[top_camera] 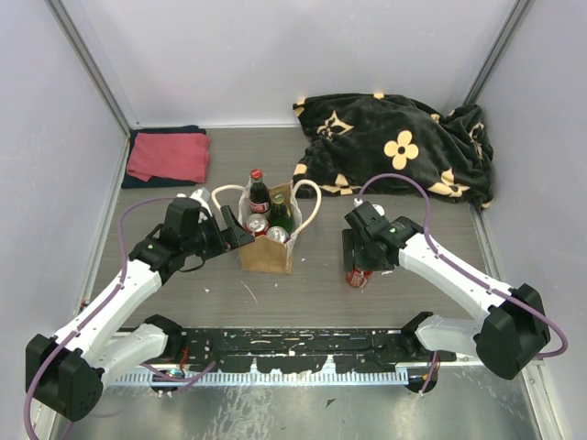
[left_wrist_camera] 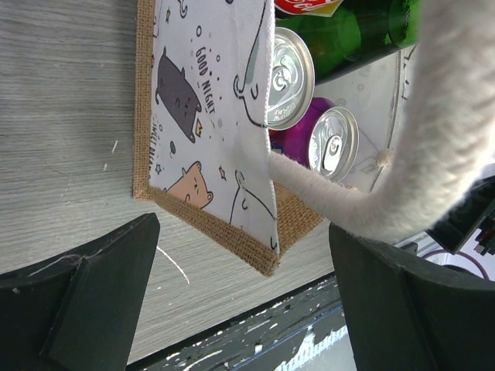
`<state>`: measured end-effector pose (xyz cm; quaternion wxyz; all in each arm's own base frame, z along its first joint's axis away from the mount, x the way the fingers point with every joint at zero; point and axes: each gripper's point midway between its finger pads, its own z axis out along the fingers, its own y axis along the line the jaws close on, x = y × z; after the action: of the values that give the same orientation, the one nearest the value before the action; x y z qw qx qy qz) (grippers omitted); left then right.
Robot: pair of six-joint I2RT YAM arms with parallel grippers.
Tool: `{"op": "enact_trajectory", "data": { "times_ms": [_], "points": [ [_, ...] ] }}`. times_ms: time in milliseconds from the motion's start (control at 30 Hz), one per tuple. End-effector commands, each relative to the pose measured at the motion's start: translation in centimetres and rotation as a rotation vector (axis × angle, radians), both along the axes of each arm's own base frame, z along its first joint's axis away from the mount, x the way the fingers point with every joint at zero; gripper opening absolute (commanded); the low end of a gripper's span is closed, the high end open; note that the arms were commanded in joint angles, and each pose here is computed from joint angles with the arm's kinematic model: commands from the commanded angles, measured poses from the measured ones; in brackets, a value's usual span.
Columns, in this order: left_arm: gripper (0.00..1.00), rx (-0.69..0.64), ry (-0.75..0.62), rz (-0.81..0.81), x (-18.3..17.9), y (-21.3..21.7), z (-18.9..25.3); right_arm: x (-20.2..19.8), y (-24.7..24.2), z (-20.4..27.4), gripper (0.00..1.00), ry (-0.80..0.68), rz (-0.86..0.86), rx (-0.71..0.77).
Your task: Place the beverage into the canvas bag
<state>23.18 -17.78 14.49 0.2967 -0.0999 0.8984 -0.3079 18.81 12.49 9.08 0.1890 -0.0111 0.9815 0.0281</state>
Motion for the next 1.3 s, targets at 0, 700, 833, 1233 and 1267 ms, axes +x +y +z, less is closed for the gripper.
{"op": "enact_trajectory", "data": {
  "times_ms": [0, 700, 833, 1233, 1267],
  "points": [
    [0.98, 0.0, -0.023, -0.011, -0.1, 0.0, 0.4, 1.0, 0.1, 0.1, 0.48, -0.026, -0.016, -0.008],
    [0.98, 0.079, -0.054, 0.019, 0.4, 1.8, 0.0, 7.6, 2.8, 26.1, 0.01, -0.534, -0.019, 0.237],
    [0.98, 0.081, -0.05, 0.015, 0.4, 1.8, -0.2, 8.0, 4.5, 31.8, 0.01, -0.662, 0.036, 0.371],
    [0.98, 0.048, -0.067, -0.076, -0.1, 0.7, 0.8, 8.0, 14.2, 33.1, 0.01, -0.688, 0.259, 0.474],
    [0.98, 0.025, -0.072, -0.103, -0.3, 0.2, 1.1, 7.8, 15.2, 32.6, 0.01, -0.679, 0.279, 0.468]
  ]
}}
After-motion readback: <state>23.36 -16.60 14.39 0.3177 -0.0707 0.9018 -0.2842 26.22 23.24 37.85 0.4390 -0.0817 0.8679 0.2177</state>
